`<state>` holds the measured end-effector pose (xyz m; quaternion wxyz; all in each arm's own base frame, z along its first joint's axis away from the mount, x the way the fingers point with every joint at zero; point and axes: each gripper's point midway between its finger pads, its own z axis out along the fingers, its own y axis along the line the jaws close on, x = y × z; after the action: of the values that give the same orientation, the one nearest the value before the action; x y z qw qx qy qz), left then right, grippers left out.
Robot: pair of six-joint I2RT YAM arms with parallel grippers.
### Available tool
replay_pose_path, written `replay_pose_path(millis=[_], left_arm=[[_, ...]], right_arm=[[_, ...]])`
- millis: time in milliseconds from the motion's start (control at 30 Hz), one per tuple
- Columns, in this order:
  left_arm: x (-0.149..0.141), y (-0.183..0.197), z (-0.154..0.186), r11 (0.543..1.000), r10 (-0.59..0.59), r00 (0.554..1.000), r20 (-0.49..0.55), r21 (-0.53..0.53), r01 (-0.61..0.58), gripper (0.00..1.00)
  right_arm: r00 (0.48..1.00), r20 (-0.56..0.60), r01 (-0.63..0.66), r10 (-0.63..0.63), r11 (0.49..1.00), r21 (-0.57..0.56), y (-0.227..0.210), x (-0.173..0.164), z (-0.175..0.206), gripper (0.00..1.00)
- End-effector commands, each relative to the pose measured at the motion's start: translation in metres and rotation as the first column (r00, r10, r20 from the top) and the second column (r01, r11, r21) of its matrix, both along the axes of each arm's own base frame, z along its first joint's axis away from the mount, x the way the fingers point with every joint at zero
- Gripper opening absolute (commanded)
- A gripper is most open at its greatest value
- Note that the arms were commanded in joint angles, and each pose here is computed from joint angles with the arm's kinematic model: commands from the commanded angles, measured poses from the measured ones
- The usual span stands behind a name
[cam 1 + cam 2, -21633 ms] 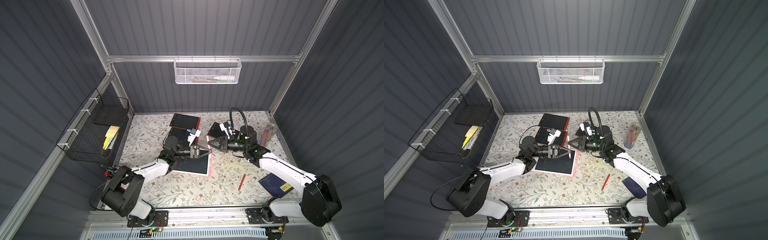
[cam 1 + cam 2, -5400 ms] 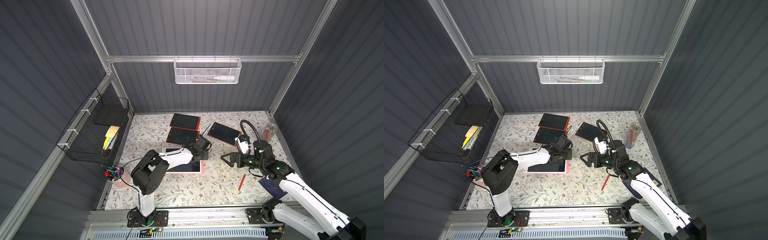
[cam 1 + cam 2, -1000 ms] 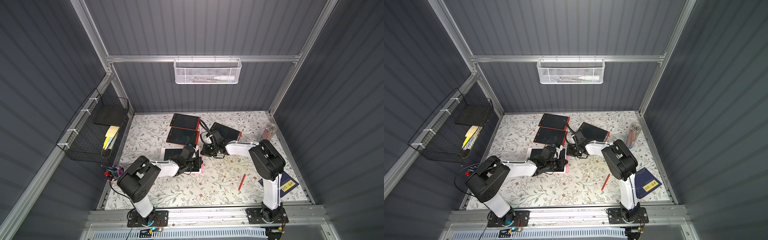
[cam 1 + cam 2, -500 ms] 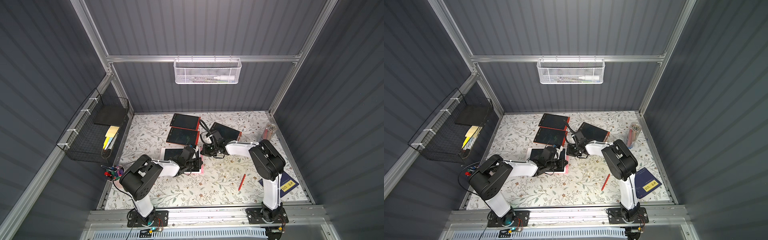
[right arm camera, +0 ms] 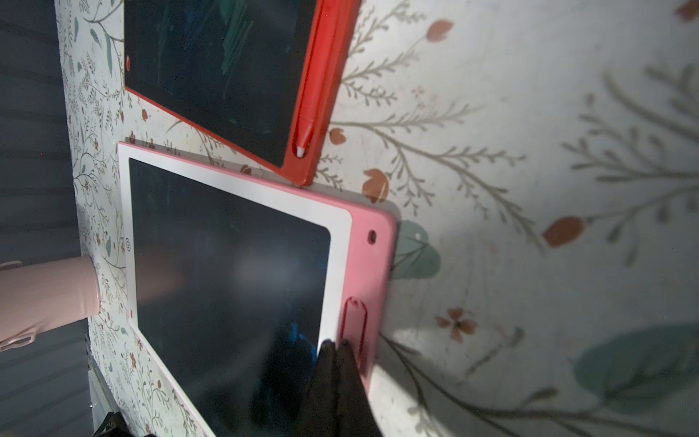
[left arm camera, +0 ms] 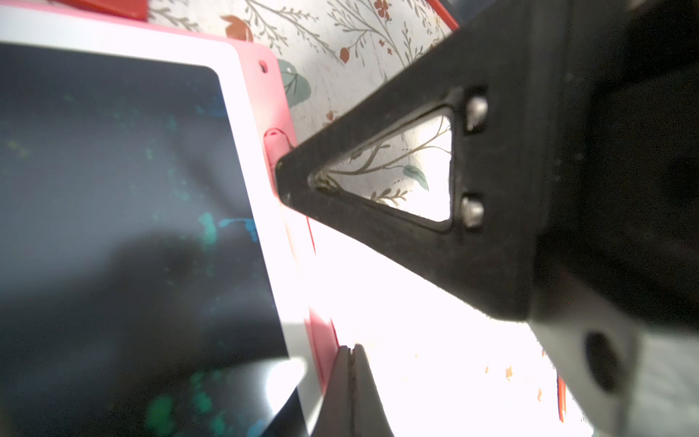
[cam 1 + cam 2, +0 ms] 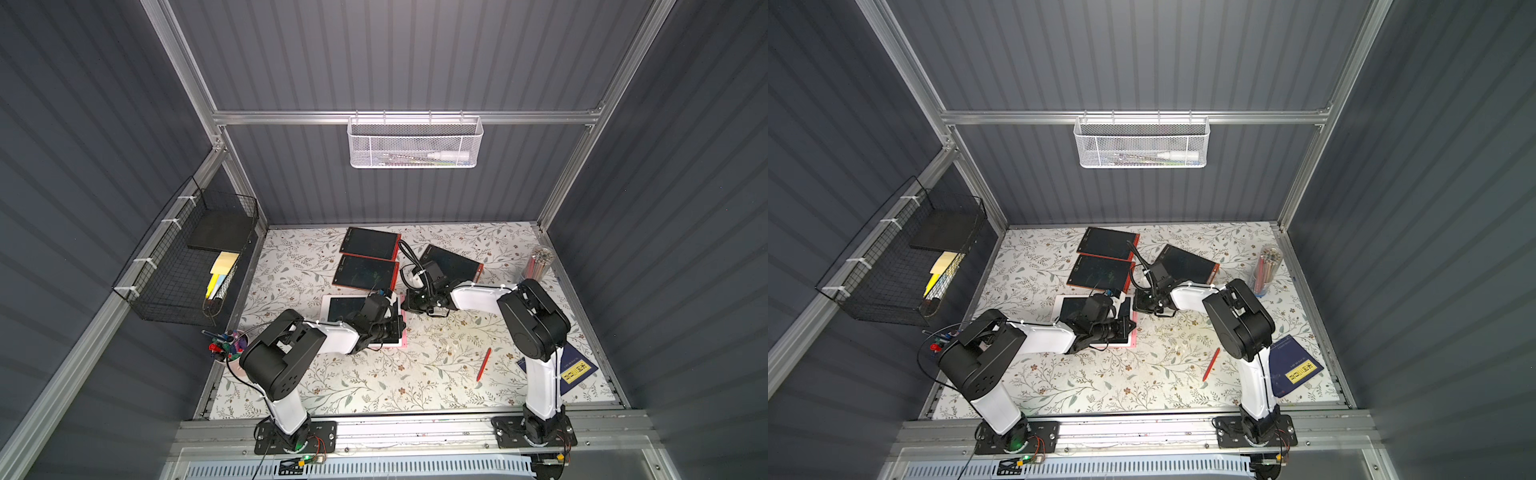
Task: Place the stylus back onto the writing tablet
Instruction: Adjust the stylus on the writing tablet.
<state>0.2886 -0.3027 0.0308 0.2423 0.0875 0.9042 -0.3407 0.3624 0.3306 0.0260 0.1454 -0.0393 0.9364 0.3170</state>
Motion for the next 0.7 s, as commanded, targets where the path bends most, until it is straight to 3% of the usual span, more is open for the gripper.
replay_pose_path(millis=[0,400,667], left_arm=[[-0.011,0.015,-0.029,0.997,0.026,0.997,-0.072,0.072,-0.021,0.00],[-0.017,0.029,-0.034,0.990,0.042,0.995,-0.088,0.137,-0.029,0.00],[-0.011,0.026,-0.025,0.992,0.047,0.997,-0.069,0.122,-0.039,0.00]], right_arm=[[0.999,-0.040,0.000,-0.002,0.999,-0.047,-0.006,-0.009,-0.020,0.00],[0.999,-0.049,0.005,-0.009,0.997,-0.073,-0.012,-0.013,-0.027,0.00],[0.999,-0.040,0.021,-0.027,0.991,-0.129,-0.023,-0.013,-0.035,0.00]])
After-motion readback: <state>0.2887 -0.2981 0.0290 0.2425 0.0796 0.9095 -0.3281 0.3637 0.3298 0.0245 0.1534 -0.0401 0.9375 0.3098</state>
